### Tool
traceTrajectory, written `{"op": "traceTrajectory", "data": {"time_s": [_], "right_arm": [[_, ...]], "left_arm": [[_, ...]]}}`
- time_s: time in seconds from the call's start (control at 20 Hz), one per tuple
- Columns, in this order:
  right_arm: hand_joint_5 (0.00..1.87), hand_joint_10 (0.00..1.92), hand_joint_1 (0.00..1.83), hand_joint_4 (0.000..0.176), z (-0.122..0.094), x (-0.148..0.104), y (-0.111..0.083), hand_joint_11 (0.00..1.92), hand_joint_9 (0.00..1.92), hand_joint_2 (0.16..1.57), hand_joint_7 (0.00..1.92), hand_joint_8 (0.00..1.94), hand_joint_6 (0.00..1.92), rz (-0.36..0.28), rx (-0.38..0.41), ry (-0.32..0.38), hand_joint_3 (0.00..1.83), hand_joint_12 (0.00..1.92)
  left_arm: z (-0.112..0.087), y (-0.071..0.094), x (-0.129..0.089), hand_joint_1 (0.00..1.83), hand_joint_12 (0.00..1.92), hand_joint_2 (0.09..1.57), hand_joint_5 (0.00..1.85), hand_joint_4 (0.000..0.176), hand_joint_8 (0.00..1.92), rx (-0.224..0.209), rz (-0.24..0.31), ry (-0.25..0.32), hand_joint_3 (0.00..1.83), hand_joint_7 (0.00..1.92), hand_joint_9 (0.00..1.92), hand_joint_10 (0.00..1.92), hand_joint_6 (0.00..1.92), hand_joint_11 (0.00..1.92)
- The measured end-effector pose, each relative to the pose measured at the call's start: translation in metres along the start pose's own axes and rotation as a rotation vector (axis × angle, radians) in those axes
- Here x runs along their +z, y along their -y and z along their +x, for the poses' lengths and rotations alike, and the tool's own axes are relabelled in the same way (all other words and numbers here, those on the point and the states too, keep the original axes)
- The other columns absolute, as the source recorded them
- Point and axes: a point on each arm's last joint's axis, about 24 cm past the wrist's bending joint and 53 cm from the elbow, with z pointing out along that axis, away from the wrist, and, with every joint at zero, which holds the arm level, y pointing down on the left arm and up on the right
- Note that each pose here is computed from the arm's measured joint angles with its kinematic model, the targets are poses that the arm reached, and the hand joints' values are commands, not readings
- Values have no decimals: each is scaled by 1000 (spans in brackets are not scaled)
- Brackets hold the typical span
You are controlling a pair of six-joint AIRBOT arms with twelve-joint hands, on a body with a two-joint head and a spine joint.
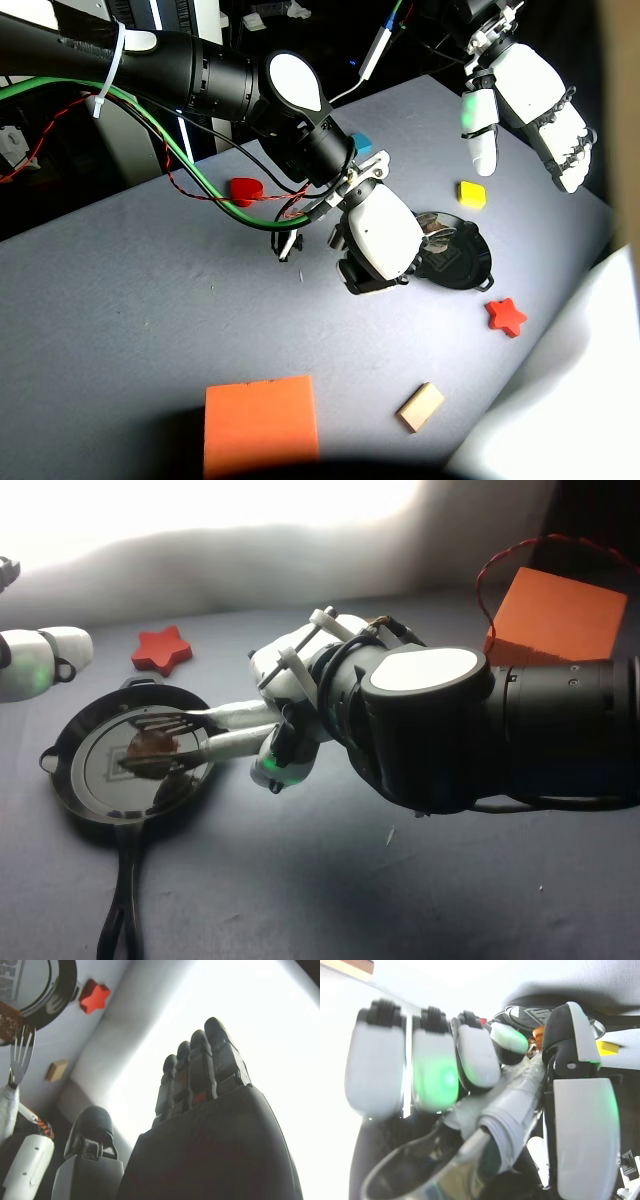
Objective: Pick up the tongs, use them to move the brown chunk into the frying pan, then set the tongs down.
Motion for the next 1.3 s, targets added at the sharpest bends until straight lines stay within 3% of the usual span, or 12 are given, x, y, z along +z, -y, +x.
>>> {"op": "traceTrajectory", "data": {"time_s": [0.1,0.15,0.2,0.25,0.35,0.6,0.8,1.0,1.1,1.25,1.3], "right_arm": [[882,1803,681,0,0,0,1,1069,1208,1424,1194,1526,1474,2,1,1,0,1921],[719,1764,924,0,0,0,1,931,1061,1337,1066,1463,1483,3,1,1,0,1921],[674,1661,975,0,0,0,1,802,943,1317,974,1343,1492,3,3,0,0,1921],[671,1519,729,0,0,0,0,665,813,1328,865,1218,1180,1,-1,0,0,1858],[673,1285,533,0,0,0,0,425,635,1327,764,976,786,1,-4,-1,0,1776],[631,970,422,0,-2,-5,2,259,597,1224,783,467,501,-4,-11,-1,0,1632],[614,963,354,0,-30,-26,8,234,585,1226,781,449,484,-22,-27,43,1,1625],[608,1006,378,0,-62,-52,34,234,581,1236,787,471,504,-37,-160,162,2,1651],[601,1038,387,0,-60,-61,49,236,580,1241,780,506,542,-32,-247,180,1,1667],[601,1070,383,0,-39,-69,68,259,594,1251,780,556,586,-35,-334,162,1,1678],[605,1072,399,0,-38,-70,71,265,600,1252,781,564,592,-42,-369,180,1,1675]], "left_arm": [[1,1,-1,0,386,1305,55,0,4,0,3,-5,2,101,105,4,4,0],[1,1,-1,0,391,1300,55,0,5,0,3,-3,0,106,107,4,3,0],[1,1,-1,0,361,1302,40,0,3,0,2,-3,0,94,92,2,2,0],[2,1,-1,0,371,1304,42,0,3,1,3,-4,1,96,98,4,3,0],[3,2,-2,0,368,1307,25,0,1,0,4,-7,1,94,98,1,1,0],[6,5,-5,0,359,1309,7,0,0,0,8,-12,0,73,84,0,2,0],[13,11,-9,0,371,1309,18,0,4,0,20,-27,0,75,85,3,4,0],[19,11,-11,0,366,1316,28,0,5,1,16,-37,1,87,95,6,6,0],[28,18,-12,0,400,1312,46,0,6,-1,30,-53,0,98,105,7,9,0],[46,32,-18,22,405,1310,64,0,6,1,61,-89,0,108,116,8,12,0],[50,35,-19,35,342,1316,54,0,5,6,70,-93,1,89,94,5,6,0]]}}
